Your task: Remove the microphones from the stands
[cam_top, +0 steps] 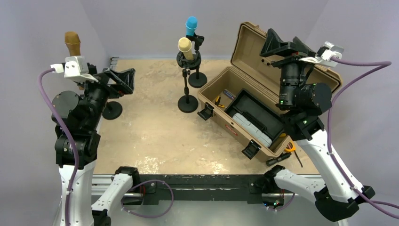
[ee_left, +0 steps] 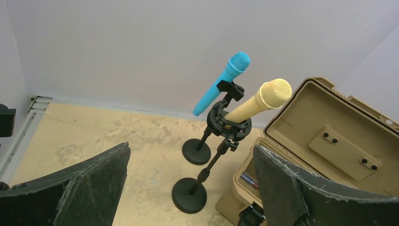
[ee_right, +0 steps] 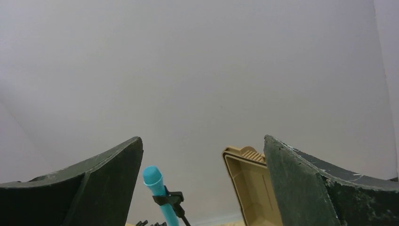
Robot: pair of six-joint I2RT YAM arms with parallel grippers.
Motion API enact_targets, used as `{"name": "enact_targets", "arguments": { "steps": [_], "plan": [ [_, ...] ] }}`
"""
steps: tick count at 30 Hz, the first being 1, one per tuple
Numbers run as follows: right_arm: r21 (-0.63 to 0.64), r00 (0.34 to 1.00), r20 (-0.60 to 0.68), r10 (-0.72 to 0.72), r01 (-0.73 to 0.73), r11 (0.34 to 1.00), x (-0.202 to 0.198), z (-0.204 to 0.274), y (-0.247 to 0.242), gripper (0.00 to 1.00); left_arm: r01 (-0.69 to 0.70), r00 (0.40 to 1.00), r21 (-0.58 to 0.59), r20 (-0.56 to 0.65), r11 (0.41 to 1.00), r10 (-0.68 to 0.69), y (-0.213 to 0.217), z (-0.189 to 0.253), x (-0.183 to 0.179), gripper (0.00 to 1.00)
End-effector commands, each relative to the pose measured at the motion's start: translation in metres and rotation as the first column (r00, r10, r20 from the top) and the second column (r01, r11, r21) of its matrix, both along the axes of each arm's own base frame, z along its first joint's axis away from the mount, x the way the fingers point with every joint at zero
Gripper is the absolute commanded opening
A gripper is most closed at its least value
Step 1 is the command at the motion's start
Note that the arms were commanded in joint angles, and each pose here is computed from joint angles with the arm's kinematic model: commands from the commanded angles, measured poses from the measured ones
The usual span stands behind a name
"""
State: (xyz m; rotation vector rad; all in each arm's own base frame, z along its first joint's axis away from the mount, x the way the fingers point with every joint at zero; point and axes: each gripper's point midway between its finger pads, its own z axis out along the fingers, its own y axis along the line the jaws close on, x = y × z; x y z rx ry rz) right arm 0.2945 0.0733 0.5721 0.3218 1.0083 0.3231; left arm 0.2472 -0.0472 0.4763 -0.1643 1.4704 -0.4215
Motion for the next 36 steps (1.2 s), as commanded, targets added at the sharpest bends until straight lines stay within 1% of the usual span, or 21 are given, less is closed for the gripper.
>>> {"name": "enact_targets", "arguments": {
  "steps": [1, 6, 9, 12, 16, 18, 19, 21, 23, 25, 30, 33, 36],
  "plan": [
    [0.036, 0.999, 0.032, 0.014, -0.015, 0.999, 0.004, 0.011, 0.004, 0.99, 0.027, 1.000, 0.021, -0.007, 0.999, -0.026, -0.006, -0.005, 0.011, 1.00],
    [0.030, 1.000, -0.001, 0.014, -0.014, 0.999, 0.020, 0.004, 0.013, 0.99, 0.044, 0.998, 0.025, -0.047, 0.999, -0.043, -0.010, -0.017, 0.022, 1.00],
    [-0.003, 0.996, 0.022, 0.083, -0.083, 0.997, 0.021, 0.002, 0.028, 0.99, 0.063, 0.996, 0.025, -0.071, 0.998, -0.061, -0.014, -0.024, 0.027, 1.00],
    [0.067, 0.987, 0.053, 0.150, -0.154, 0.986, 0.019, -0.004, 0.035, 0.99, 0.069, 0.993, 0.020, -0.092, 0.997, -0.067, -0.015, -0.032, 0.032, 1.00],
    [-0.039, 0.955, 0.096, 0.282, -0.279, 0.959, 0.016, -0.009, 0.066, 0.98, 0.097, 0.988, 0.007, -0.119, 0.995, -0.096, -0.021, -0.041, 0.039, 1.00],
    [-0.092, 0.944, 0.069, 0.323, -0.316, 0.944, 0.025, -0.018, 0.083, 0.98, 0.127, 0.985, 0.004, -0.118, 0.992, -0.126, -0.026, -0.043, 0.041, 1.00],
    [-0.144, 0.927, 0.054, 0.371, -0.360, 0.922, 0.030, -0.022, 0.099, 0.99, 0.141, 0.983, 0.002, -0.117, 0.990, -0.139, -0.028, -0.043, 0.042, 1.00],
    [-0.195, 0.900, 0.002, 0.435, -0.426, 0.883, 0.043, -0.032, 0.127, 0.99, 0.171, 0.978, -0.013, -0.122, 0.985, -0.171, -0.033, -0.046, 0.044, 1.00],
    [-0.224, 0.876, -0.036, 0.481, -0.476, 0.850, 0.050, -0.043, 0.153, 0.99, 0.212, 0.969, -0.028, -0.120, 0.977, -0.214, -0.040, -0.049, 0.046, 1.00],
    [-0.244, 0.855, -0.048, 0.517, -0.512, 0.824, 0.049, -0.053, 0.177, 0.99, 0.250, 0.961, -0.030, -0.115, 0.968, -0.252, -0.046, -0.051, 0.045, 1.00],
    [-0.288, 0.812, -0.051, 0.581, -0.569, 0.770, 0.044, -0.070, 0.221, 0.99, 0.261, 0.959, -0.018, -0.108, 0.965, -0.261, -0.049, -0.052, 0.041, 1.00],
    [-0.290, 0.832, -0.067, 0.551, -0.545, 0.787, 0.048, -0.078, 0.236, 0.99, 0.275, 0.956, -0.023, -0.105, 0.961, -0.276, -0.052, -0.052, 0.041, 1.00],
    [-0.256, 0.873, -0.098, 0.478, -0.486, 0.835, 0.060, -0.090, 0.240, 0.98, 0.286, 0.952, -0.030, -0.103, 0.958, -0.287, -0.055, -0.053, 0.040, 1.00]
  ]
}}
